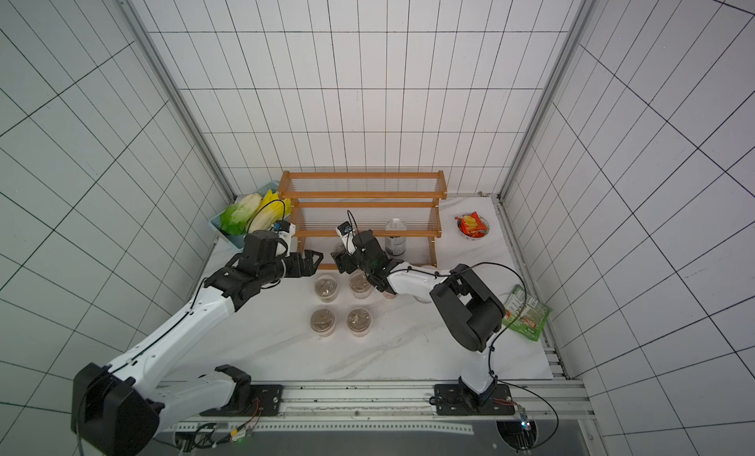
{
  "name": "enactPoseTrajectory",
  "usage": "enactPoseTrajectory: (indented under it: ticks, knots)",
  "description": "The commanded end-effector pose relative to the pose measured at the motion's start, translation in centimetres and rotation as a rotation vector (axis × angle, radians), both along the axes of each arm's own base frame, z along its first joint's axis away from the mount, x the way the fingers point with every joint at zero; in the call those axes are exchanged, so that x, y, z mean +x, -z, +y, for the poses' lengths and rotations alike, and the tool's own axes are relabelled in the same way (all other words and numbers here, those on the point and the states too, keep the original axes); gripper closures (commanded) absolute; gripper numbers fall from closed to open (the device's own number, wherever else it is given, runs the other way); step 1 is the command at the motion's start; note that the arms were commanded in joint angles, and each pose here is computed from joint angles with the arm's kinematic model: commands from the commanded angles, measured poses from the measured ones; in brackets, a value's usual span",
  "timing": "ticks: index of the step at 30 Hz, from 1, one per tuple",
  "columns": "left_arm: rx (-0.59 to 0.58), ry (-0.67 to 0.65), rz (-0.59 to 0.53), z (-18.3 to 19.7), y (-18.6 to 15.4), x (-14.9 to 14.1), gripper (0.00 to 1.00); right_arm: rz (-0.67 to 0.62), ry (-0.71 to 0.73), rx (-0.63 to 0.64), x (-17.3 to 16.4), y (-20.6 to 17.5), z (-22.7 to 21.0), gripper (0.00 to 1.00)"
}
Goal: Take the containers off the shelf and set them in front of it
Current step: 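Pick up a container from the shelf, then place the container at the center of the board.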
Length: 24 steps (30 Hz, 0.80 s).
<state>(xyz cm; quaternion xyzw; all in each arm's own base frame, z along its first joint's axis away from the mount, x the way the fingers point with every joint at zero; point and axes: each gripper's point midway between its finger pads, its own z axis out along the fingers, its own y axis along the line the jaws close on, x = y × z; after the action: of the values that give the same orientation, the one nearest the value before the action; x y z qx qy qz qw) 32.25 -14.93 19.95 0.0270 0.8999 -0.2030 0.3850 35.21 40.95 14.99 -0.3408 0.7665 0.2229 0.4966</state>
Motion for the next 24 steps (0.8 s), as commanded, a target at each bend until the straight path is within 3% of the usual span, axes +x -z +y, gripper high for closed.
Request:
enactPoseTrajectory:
  ticks: [1, 11, 17, 24]
  knots:
    - [-0.006, 0.003, -0.045, 0.0, -1.7, 0.4, 0.01, -0.045, -0.038, 0.052, -1.1, -2.7, 0.9, 0.17]
    - [-0.01, -0.002, -0.058, 0.2, -2.1, 0.3, 0.02, -0.043, -0.076, 0.047, -5.4, -5.1, -0.7, 0.17]
    - [-0.019, 0.003, -0.052, 0.1, -2.0, 0.3, 0.02, -0.024, -0.073, 0.001, -9.6, -6.2, -5.3, 0.17]
    - [-0.031, 0.004, -0.054, 0.1, -2.1, 0.4, 0.02, 0.041, 0.02, -0.105, -15.2, -4.5, -12.3, 0.16]
